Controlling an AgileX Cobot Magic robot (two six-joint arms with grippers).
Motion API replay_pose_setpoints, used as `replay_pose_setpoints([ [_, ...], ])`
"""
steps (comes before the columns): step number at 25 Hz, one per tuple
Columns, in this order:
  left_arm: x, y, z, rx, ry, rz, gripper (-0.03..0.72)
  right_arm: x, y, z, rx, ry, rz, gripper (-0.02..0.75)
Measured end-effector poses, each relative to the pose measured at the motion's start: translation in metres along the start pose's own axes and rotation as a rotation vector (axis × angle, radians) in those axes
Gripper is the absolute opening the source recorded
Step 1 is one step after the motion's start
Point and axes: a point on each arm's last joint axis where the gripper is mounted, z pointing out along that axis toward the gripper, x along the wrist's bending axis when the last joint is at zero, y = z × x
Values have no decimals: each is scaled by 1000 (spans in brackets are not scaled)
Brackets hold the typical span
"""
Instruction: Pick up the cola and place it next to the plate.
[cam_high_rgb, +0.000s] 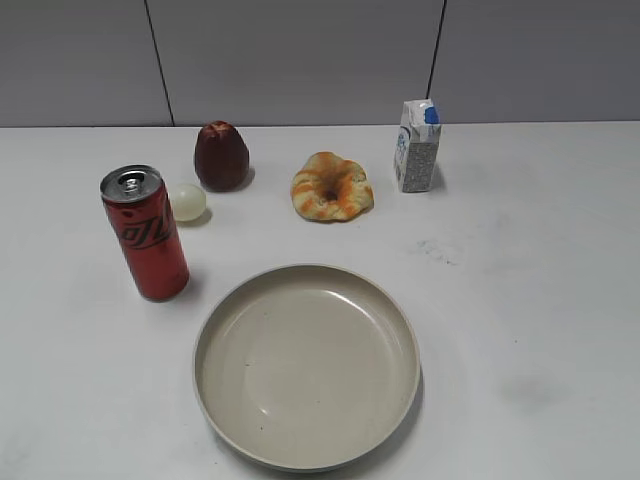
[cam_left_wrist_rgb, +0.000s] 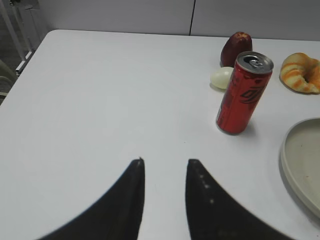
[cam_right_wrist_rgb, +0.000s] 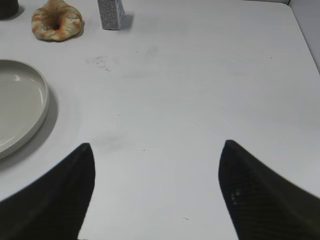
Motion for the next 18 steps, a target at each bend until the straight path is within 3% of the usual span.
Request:
replay_pose_setpoints([
  [18,0,0,0,0,0,0,227,3,0,0,-1,31,20,582],
])
